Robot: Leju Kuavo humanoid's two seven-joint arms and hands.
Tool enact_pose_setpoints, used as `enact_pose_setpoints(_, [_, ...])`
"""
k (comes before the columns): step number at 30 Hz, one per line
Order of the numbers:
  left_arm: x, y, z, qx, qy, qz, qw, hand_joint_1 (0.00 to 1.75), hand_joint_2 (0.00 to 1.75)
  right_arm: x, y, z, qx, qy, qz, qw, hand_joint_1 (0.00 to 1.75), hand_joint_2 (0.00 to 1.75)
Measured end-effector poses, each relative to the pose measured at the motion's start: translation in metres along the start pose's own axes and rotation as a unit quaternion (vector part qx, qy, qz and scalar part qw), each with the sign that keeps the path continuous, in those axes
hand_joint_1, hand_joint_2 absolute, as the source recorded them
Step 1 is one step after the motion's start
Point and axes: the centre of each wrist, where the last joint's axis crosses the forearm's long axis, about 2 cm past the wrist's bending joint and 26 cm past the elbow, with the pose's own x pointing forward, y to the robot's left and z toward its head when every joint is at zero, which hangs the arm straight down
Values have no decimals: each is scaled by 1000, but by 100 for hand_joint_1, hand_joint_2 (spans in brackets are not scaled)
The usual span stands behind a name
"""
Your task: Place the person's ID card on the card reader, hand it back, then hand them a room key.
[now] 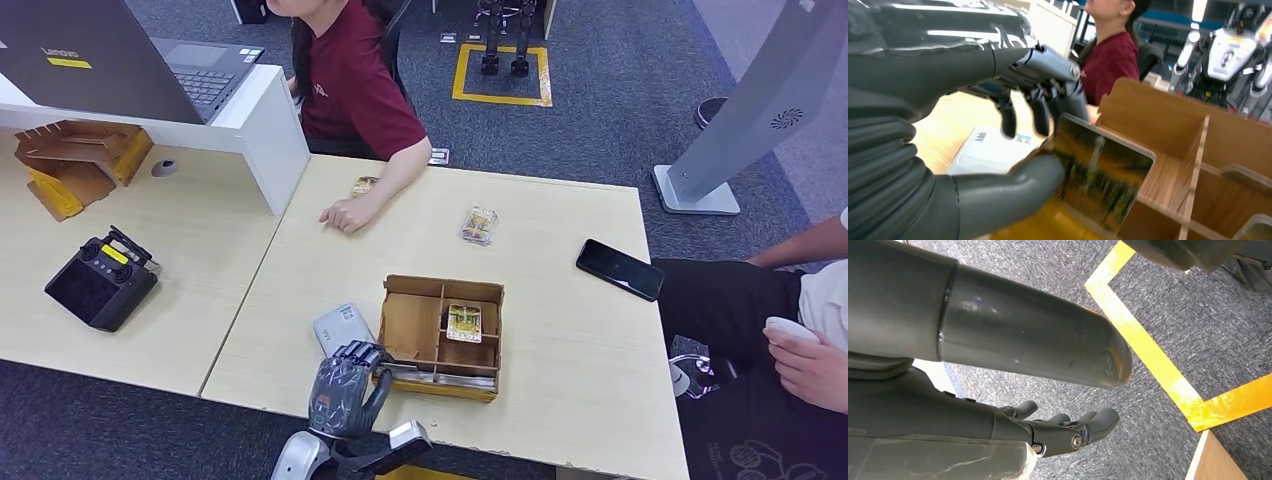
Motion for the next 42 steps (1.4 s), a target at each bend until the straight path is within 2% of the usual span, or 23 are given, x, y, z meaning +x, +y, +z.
enact_pose_setpoints(24, [-7, 6, 2, 23, 10, 40, 999, 175, 175, 0, 0, 0, -7, -4, -4, 1000, 0, 0])
enact_pose_setpoints(29, [-8, 15, 0, 41, 8, 43, 998, 157, 175, -1, 0, 0, -4, -2, -5, 1000, 0, 0])
enact_pose_setpoints(31, [-9, 17, 0, 45, 9, 43, 998, 157, 175, -1, 0, 0, -4, -2, -5, 1000, 0, 0])
enact_pose_setpoints(35, [-10, 19, 0, 48, 10, 43, 998, 0, 175, -1, 0, 0, -4, -2, -5, 1000, 0, 0])
enact_pose_setpoints(42, [-10, 19, 0, 50, 12, 42, 998, 0, 175, -1, 0, 0, -4, -1, -5, 1000, 0, 0])
